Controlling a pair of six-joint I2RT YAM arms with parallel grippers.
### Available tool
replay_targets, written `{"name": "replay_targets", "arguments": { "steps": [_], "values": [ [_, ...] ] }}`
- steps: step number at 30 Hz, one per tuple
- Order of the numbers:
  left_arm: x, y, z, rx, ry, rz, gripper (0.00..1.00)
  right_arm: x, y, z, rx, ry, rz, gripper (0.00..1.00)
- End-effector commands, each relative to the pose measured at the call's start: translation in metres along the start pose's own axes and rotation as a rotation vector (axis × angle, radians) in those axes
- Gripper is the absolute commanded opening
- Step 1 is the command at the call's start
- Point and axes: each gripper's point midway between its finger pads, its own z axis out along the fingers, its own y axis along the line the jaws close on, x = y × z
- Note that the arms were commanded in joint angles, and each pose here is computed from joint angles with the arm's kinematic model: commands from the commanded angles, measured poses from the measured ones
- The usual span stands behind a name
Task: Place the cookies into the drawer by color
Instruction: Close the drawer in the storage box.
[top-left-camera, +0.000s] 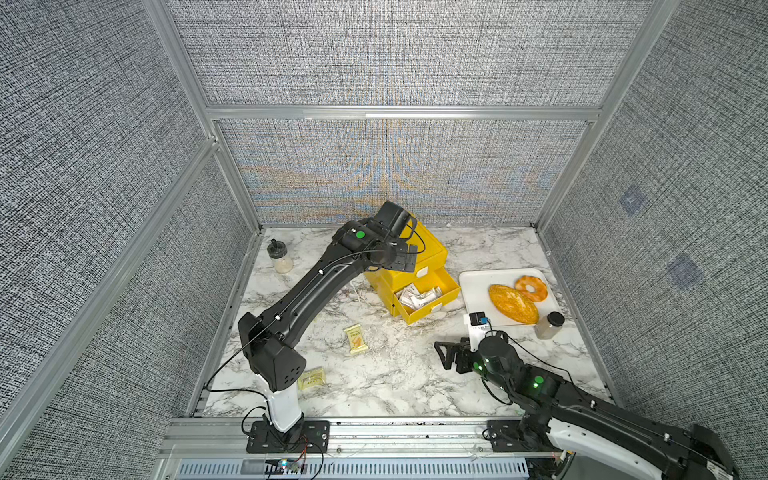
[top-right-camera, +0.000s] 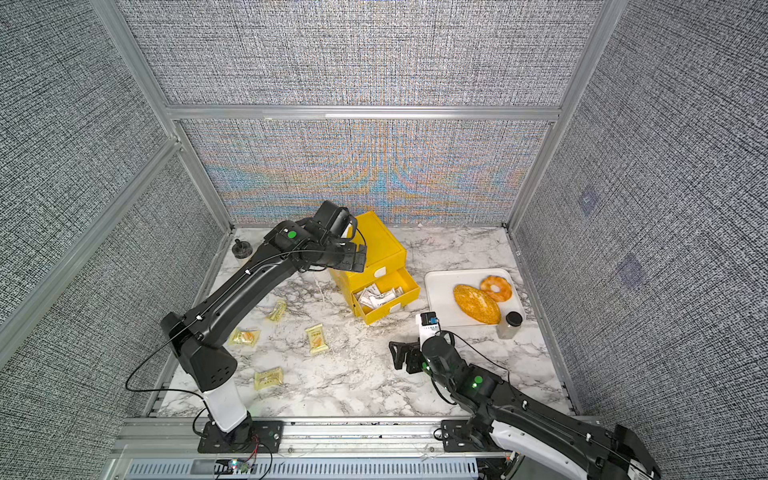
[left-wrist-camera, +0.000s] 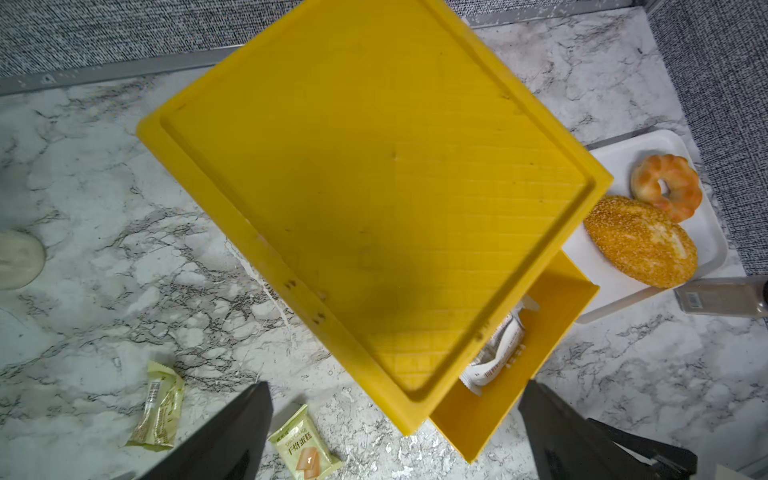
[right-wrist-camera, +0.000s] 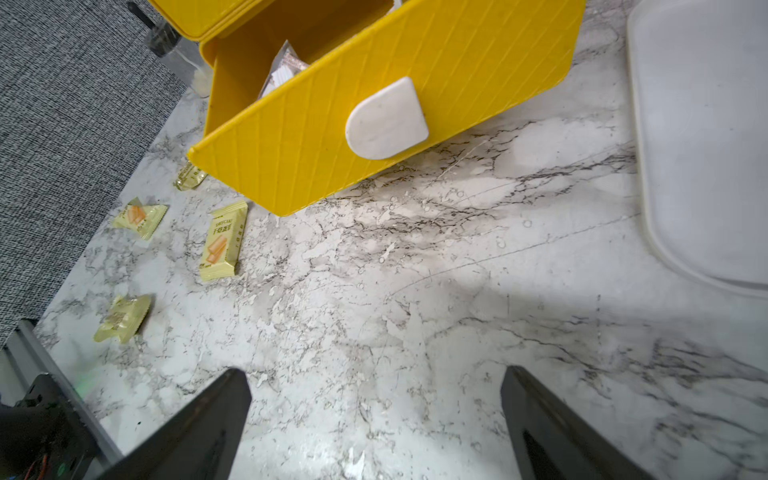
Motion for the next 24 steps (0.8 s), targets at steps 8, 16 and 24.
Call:
{"name": "replay_targets", "arguments": {
  "steps": [8, 16, 24],
  "values": [
    [0.006, 0.004, 0.027, 0.216, 0.115, -0.088, 0.99, -0.028, -0.003, 0.024, -0.027, 0.028, 0.015, 0.91],
    [0.019, 0.024, 0.044, 0.300, 0.194, -0.141, 0.99, -0.046, -0.017, 0.044, -0.012, 0.037, 0.043, 0.84],
    [0.028, 0.028, 0.053, 0.306, 0.219, -0.112, 0.97, -0.073, -0.019, 0.070, -0.020, 0.047, 0.067, 0.67]
  ]
}}
